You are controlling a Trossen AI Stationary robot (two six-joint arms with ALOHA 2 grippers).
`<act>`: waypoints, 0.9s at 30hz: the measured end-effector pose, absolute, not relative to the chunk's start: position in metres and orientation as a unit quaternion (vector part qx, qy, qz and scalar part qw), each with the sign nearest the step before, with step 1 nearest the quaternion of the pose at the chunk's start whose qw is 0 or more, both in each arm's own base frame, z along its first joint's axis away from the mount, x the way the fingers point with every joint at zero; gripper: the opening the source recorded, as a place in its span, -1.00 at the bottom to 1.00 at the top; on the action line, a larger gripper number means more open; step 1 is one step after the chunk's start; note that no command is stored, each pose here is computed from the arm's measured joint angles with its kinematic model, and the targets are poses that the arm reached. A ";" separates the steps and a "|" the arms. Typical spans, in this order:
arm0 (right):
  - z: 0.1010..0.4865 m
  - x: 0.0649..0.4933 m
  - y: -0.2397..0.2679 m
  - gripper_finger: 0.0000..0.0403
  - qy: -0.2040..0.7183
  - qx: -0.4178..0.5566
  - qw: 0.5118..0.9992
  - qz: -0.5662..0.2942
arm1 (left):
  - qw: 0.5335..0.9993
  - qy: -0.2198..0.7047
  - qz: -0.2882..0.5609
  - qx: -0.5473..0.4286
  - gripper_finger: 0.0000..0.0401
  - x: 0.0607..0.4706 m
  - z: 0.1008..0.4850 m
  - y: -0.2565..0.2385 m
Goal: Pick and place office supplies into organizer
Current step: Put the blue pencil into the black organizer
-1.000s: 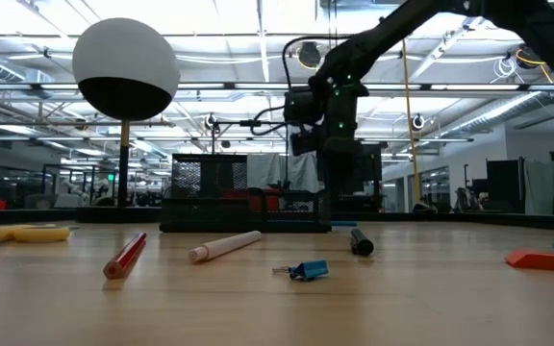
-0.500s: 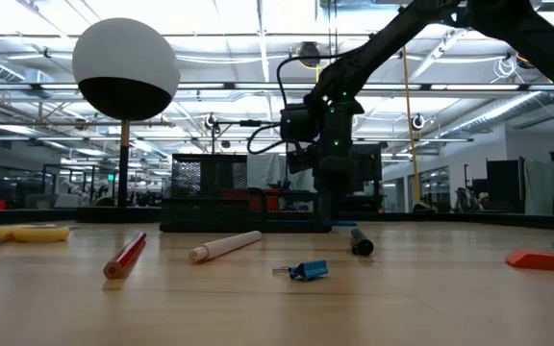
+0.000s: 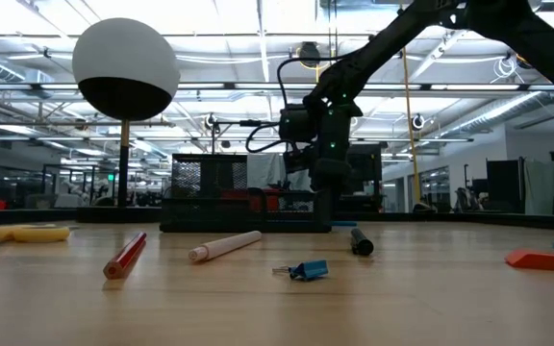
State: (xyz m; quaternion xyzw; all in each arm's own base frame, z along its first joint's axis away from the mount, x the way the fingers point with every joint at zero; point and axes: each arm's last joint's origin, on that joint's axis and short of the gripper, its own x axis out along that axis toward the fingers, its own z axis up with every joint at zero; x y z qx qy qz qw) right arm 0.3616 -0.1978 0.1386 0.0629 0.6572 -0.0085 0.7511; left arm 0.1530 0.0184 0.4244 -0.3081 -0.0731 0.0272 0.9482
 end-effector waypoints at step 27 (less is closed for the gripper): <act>0.132 0.362 -0.179 -0.39 0.702 0.038 0.711 -0.004 | 0.948 -0.074 0.027 -0.307 -0.51 0.153 0.425 0.018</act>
